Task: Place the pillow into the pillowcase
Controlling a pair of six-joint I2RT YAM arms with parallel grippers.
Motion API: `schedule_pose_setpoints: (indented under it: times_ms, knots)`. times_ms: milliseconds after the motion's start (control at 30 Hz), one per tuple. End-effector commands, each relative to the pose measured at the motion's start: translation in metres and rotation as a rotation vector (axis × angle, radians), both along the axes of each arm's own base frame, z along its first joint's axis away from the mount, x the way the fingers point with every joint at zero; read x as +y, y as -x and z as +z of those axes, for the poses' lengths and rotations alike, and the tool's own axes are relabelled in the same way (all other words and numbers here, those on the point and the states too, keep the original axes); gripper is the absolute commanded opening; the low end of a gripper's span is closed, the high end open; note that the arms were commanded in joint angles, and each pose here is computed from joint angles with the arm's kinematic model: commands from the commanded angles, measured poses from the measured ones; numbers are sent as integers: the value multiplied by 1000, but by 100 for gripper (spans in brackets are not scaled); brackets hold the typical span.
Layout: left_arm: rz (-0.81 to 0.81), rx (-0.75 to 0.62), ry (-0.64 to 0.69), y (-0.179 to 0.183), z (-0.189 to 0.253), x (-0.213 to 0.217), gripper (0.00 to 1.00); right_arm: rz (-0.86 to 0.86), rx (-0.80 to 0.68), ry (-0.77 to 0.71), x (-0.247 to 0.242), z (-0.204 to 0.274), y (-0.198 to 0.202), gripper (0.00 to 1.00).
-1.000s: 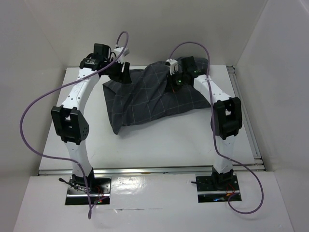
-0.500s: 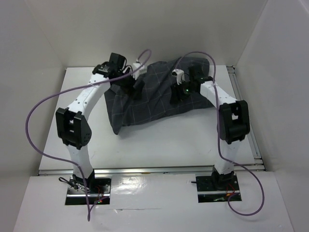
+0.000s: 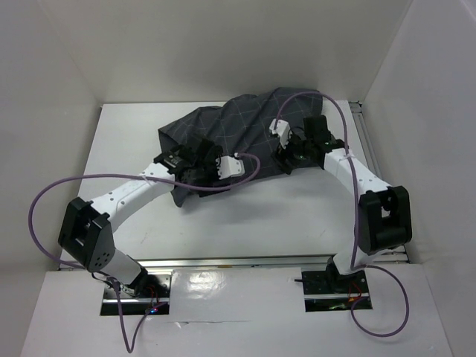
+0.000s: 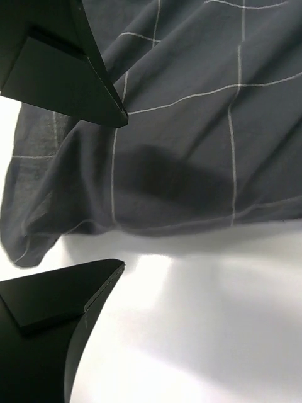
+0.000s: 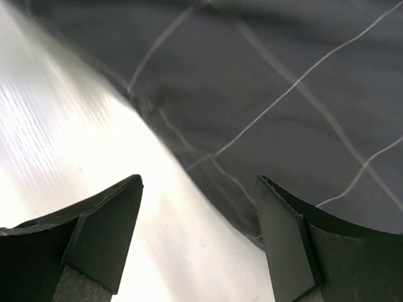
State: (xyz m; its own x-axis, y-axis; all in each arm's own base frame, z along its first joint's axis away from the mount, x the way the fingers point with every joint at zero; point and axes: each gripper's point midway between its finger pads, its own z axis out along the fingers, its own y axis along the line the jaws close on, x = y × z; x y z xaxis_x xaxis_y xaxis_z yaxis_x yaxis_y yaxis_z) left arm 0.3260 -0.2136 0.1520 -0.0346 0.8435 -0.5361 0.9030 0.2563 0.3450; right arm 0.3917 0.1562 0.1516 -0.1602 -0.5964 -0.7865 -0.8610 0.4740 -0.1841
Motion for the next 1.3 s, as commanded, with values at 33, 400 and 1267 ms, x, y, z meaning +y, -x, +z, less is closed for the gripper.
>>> schedule_pose_setpoints:
  times_ms: [33,400,1267]
  knots:
    - [43,-251,-9,-42,25,2,100,81,-178,98,-4,-1,-16,80]
    - [-150,-142,-19,-11,-7,-9,100,204,-222,222,-24,-33,-31,80]
    - [51,-132,-172,-49,-58,-3,62,249,-139,411,-48,-103,-67,6]
